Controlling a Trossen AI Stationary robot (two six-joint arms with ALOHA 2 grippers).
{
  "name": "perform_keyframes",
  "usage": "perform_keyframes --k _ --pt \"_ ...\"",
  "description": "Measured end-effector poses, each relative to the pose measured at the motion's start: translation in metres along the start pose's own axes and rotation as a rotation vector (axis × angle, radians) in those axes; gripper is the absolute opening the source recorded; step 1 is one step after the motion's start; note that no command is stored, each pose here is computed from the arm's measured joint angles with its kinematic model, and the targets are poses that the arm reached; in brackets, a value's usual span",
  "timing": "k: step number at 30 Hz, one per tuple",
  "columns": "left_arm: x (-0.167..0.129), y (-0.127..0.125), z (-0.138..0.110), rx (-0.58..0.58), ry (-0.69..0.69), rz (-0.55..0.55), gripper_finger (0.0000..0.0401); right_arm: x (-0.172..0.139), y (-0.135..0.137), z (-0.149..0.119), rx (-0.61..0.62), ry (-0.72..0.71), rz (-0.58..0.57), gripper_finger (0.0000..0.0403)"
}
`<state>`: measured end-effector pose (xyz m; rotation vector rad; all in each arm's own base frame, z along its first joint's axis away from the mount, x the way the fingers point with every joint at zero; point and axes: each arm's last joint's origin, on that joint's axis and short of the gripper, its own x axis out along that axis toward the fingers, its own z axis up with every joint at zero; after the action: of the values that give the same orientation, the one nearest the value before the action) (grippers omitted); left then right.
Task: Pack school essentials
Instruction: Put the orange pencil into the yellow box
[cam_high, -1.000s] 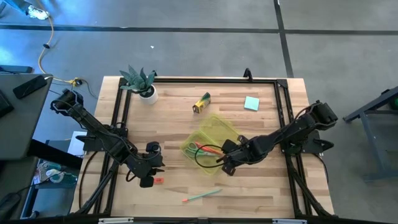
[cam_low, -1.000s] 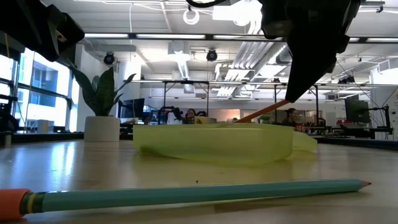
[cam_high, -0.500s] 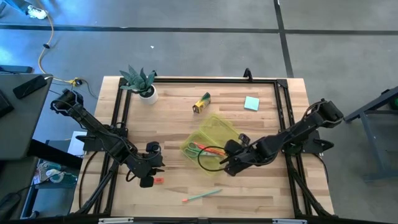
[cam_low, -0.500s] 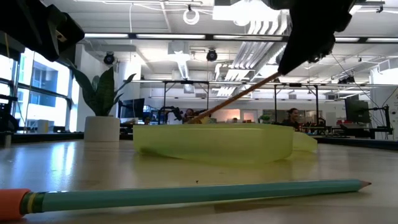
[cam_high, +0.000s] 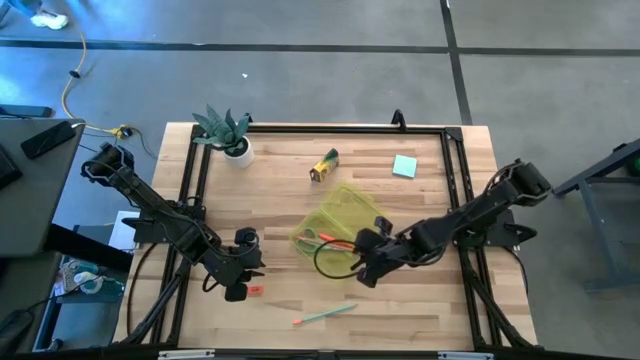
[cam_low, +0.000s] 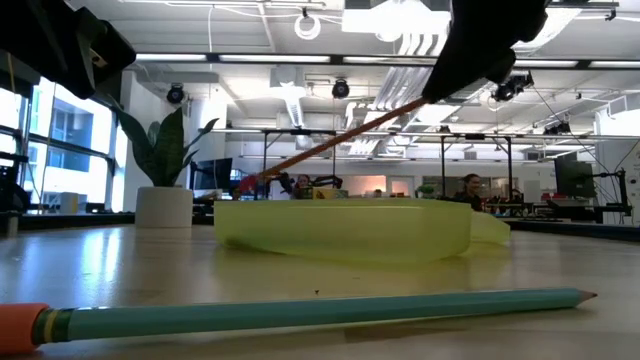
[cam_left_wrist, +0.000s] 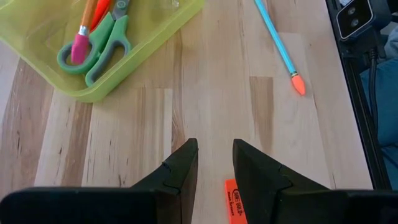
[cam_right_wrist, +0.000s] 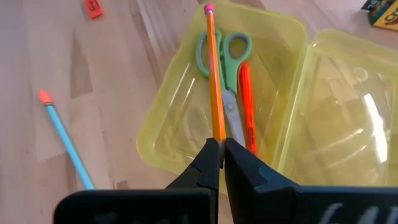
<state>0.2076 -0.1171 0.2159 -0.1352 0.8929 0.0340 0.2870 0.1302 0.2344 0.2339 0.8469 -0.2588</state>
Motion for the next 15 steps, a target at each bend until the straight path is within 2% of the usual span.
perform_keyframes --k 15 --pt "0.000 0.000 0.000 0.000 0.000 0.000 0.0090 0.031 0.004 -0.003 -0.021 0.028 -0.006 0.0000"
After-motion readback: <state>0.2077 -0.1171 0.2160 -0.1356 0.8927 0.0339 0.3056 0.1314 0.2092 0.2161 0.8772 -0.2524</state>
